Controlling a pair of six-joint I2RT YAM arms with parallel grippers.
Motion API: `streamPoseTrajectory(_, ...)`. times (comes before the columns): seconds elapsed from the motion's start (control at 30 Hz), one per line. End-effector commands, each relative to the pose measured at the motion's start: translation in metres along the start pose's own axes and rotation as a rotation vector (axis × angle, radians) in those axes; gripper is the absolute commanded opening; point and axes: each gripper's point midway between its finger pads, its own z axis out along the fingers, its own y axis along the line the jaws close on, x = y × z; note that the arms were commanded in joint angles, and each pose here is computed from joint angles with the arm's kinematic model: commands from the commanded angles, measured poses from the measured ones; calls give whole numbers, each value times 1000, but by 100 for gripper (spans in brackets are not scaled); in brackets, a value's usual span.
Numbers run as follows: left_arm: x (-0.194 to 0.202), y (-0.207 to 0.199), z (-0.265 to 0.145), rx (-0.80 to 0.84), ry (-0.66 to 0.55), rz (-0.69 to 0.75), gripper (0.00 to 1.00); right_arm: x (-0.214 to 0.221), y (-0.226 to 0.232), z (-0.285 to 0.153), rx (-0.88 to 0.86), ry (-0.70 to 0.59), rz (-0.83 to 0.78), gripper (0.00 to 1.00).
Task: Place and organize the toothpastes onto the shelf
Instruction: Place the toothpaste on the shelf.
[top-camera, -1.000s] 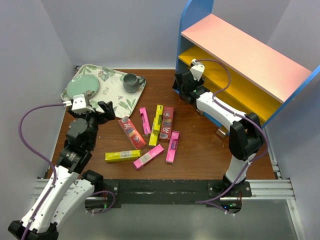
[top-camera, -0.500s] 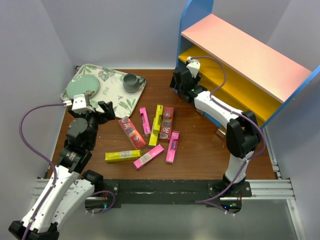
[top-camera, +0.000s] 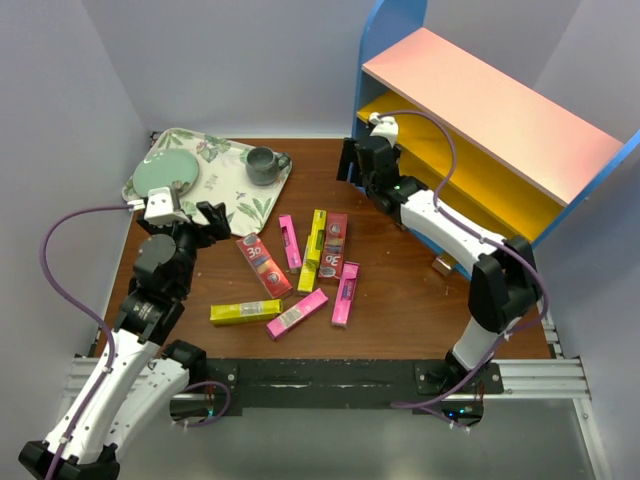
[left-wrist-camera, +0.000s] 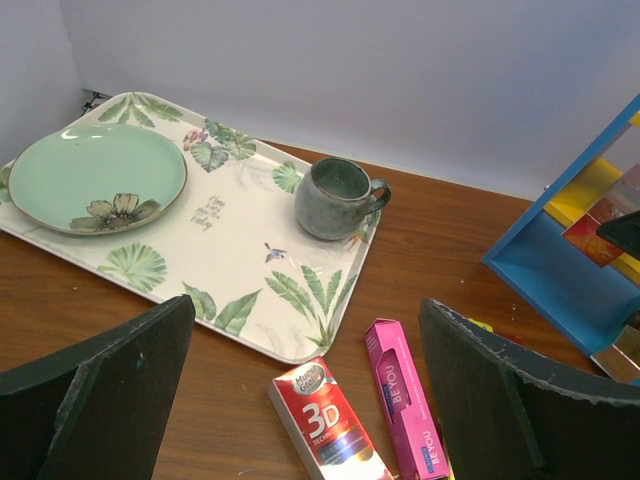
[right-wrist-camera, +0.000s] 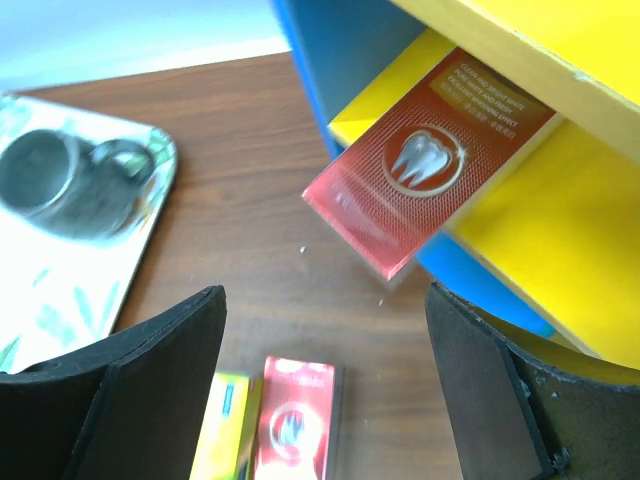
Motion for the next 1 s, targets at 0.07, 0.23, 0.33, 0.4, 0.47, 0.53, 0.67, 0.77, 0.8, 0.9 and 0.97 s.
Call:
streamPoseTrajectory(0.07,-4,-2,2,16,-16,-13,100,-6,52,-33,-311,-4,-132,86)
streamPoseTrajectory(0.23,-3,0,3,9,-13,-12,100,5,79,-27,-380,12,-294,89)
streamPoseTrajectory(0.33,-2,0,4,5,-9,-11,100,14,87,-18,-389,33,-337,89)
streamPoseTrajectory(0.4,-2,0,4,5,-9,-11,100,24,84,-10,-370,53,-365,89)
streamPoseTrajectory(0.47,-2,0,4,5,-9,-11,100,30,81,-3,-354,57,-386,89)
streamPoseTrajectory(0.53,-1,0,5,4,-6,-10,100,30,76,3,-320,49,-417,89)
streamPoseTrajectory(0.67,-1,1,5,4,-6,-10,100,29,65,13,-249,38,-447,91)
streamPoseTrajectory(0.77,0,1,5,3,-2,-8,100,26,57,21,-198,21,-485,91)
streamPoseTrajectory(0.8,-1,1,6,4,-5,-9,100,24,55,23,-183,16,-492,91)
streamPoseTrajectory(0.9,0,1,6,4,-2,-8,100,24,45,30,-141,12,-502,92)
streamPoseTrajectory(0.97,0,1,6,4,-2,-8,100,24,41,33,-124,9,-510,92)
